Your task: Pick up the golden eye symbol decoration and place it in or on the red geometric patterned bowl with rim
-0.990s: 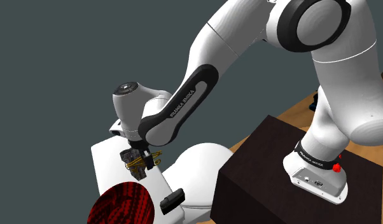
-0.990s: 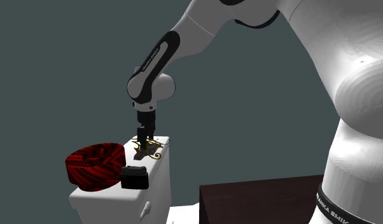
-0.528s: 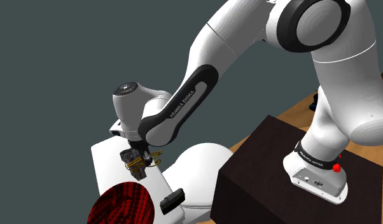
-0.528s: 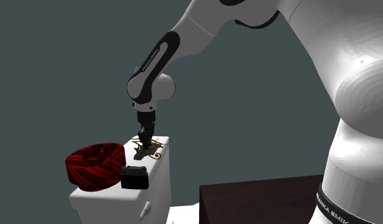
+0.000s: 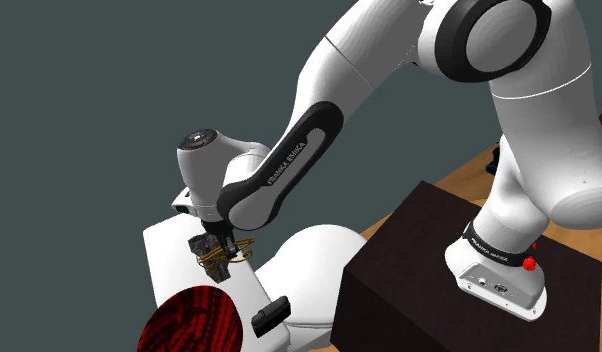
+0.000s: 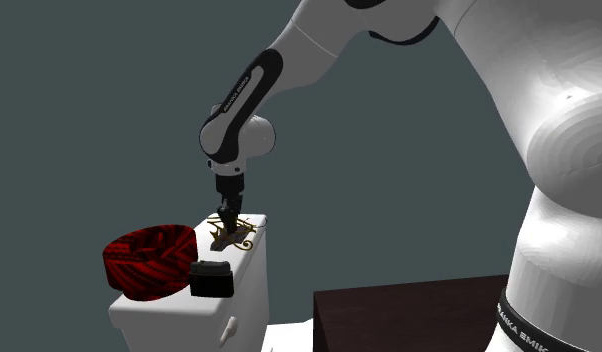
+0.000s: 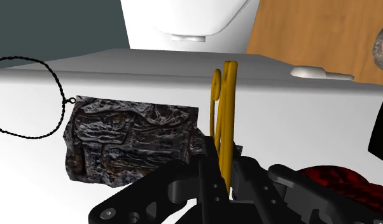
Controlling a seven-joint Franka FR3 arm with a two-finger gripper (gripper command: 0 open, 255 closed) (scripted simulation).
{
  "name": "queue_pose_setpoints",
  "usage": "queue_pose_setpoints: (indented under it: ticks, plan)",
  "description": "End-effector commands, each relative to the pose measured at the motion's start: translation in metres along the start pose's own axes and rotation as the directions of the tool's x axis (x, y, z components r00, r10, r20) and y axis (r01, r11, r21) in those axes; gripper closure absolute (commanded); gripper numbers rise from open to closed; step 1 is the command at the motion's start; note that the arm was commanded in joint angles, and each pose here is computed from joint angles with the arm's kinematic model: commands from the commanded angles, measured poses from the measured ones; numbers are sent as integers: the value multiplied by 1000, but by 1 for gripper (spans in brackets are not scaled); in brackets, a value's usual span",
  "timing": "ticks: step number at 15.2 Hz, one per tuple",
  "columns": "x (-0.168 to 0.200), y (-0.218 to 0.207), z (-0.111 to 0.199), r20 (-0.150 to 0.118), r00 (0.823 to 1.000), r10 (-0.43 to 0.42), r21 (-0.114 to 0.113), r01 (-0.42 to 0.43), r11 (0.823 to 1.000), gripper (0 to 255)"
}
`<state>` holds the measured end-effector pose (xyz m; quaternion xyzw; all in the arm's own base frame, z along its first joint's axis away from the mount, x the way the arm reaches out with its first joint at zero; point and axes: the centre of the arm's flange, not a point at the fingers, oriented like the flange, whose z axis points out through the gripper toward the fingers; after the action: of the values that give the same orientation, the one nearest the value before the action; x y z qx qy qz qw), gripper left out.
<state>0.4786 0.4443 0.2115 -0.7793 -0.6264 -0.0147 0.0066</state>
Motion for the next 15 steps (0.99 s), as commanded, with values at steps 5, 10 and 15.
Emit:
queue_pose_setpoints:
  ticks: [5, 10, 15]
  plan:
    - [1, 0, -26, 0, 1000, 0, 0, 0, 1000, 255]
    - [1, 0, -52, 0, 1000, 0, 0, 0, 1000, 255]
    - [2, 1, -79, 0, 1000, 0, 0, 0, 1000, 255]
